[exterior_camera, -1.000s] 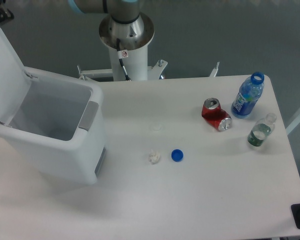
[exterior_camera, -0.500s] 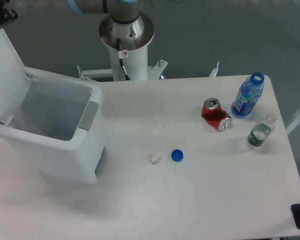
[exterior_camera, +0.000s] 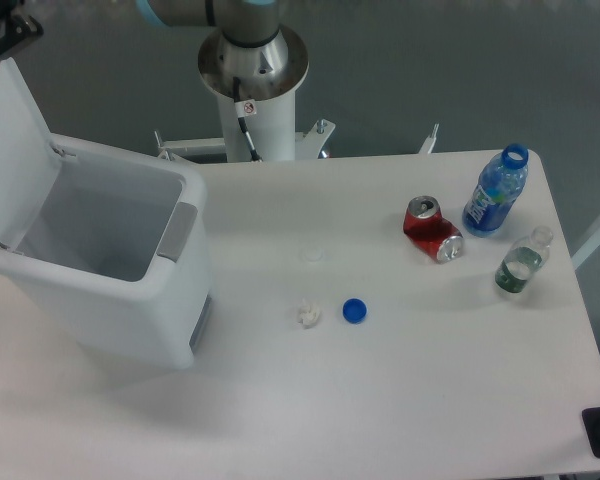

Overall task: Close the trash can
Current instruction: 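Lower the gripper behind the upright lid of the trash can, then push the lid forward with the gripper, tipping it over the opening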

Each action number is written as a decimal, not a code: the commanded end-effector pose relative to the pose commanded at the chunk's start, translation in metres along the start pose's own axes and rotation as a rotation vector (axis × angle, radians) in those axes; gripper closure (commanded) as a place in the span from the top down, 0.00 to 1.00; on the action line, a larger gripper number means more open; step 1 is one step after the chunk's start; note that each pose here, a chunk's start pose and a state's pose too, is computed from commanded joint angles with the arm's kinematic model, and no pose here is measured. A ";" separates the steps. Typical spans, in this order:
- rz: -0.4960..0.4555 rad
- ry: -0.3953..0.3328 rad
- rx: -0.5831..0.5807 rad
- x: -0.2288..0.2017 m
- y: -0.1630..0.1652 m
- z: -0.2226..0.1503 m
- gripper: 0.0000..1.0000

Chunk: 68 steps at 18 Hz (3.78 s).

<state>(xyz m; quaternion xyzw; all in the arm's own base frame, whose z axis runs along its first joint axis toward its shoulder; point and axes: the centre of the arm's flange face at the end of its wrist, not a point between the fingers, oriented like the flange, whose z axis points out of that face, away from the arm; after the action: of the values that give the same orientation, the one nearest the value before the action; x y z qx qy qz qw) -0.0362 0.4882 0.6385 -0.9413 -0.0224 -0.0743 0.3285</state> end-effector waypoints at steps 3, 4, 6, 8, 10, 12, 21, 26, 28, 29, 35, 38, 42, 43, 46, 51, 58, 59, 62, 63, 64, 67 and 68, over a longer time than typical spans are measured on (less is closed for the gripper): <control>-0.001 -0.032 -0.010 -0.003 0.002 0.000 0.02; -0.001 -0.041 -0.013 -0.004 0.002 -0.001 0.02; -0.002 -0.042 -0.014 -0.005 0.002 0.000 0.02; -0.003 -0.043 -0.016 -0.005 0.002 0.000 0.02; -0.003 -0.043 -0.016 -0.005 0.002 0.000 0.02; -0.003 -0.044 -0.014 -0.005 0.002 -0.001 0.02; -0.008 -0.064 -0.020 -0.009 0.003 -0.002 0.02; -0.011 -0.073 -0.014 -0.011 0.003 -0.006 0.02; -0.013 -0.074 -0.015 -0.012 0.003 -0.006 0.02; -0.015 -0.074 -0.016 -0.013 0.003 -0.005 0.02; -0.028 -0.086 -0.015 -0.021 0.004 -0.007 0.02; -0.038 -0.097 -0.019 -0.028 0.005 -0.006 0.02; -0.049 -0.116 -0.036 -0.035 0.008 -0.001 0.01; -0.055 -0.122 -0.038 -0.038 0.009 0.000 0.02; -0.067 -0.129 -0.040 -0.046 0.009 0.000 0.01; -0.075 -0.138 -0.051 -0.057 0.011 0.000 0.01; -0.089 -0.149 -0.075 -0.074 0.014 0.003 0.01; -0.093 -0.148 -0.083 -0.078 0.013 0.009 0.01; -0.097 -0.156 -0.093 -0.082 0.013 0.013 0.01; -0.097 -0.156 -0.098 -0.083 0.013 0.015 0.01; -0.100 -0.157 -0.101 -0.085 0.013 0.018 0.01; -0.104 -0.156 -0.112 -0.090 0.012 0.026 0.01; -0.105 -0.155 -0.116 -0.091 0.012 0.028 0.01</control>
<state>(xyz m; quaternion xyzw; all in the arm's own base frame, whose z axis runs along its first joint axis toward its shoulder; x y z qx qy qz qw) -0.1215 0.4969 0.5950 -0.9592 -0.0928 -0.0197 0.2665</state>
